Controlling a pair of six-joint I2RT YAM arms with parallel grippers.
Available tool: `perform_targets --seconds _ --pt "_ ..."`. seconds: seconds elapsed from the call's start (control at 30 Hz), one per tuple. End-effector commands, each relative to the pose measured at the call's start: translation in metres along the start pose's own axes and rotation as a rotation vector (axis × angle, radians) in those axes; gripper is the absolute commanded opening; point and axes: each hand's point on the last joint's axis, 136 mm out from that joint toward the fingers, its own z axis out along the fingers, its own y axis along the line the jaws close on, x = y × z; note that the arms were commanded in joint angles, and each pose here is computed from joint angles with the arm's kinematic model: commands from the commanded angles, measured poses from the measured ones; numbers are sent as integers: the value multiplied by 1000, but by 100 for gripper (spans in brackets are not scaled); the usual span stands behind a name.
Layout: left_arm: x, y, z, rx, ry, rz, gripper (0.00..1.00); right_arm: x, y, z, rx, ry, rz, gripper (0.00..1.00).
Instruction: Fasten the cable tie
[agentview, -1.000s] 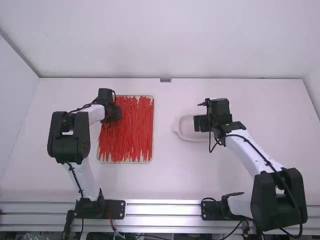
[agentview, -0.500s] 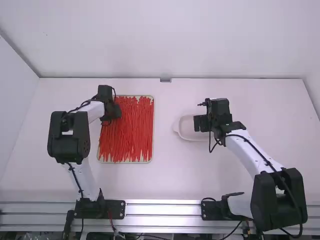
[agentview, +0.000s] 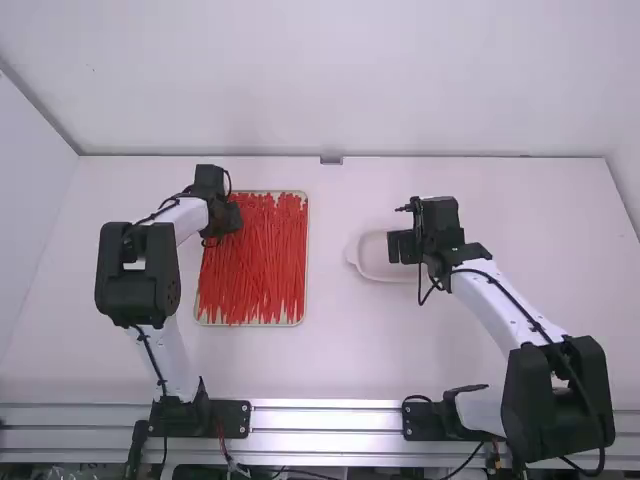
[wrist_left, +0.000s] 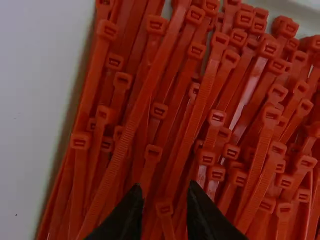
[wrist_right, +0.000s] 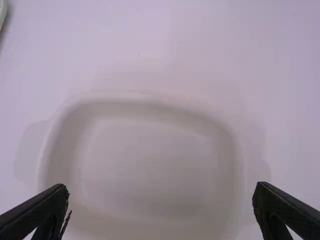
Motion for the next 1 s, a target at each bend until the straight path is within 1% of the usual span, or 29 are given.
perform_targets --seconds 0.0,0.33,0.47,0.53,0.57,0.67,0.73,0.97 --pt "15 1 8 2 40 -4 24 -13 1 -3 -1 -26 2 98" --pt "25 -2 15 23 37 -2 22 -13 1 -3 0 -26 1 98" --pt "25 -2 15 24 37 -1 19 -13 1 -3 0 -26 2 98" --pt "25 -2 15 24 34 -2 15 -13 1 -3 -1 -26 2 98" --pt "25 -2 15 24 34 -2 15 -13 1 -3 -1 -26 2 98" --pt "24 -3 15 25 32 -2 10 -12 1 -3 -1 -25 2 98" --pt "24 -3 15 25 32 -2 10 -13 1 -3 -1 -25 2 98" --pt "23 -3 15 26 30 -2 3 -12 1 -3 -1 -24 2 98"
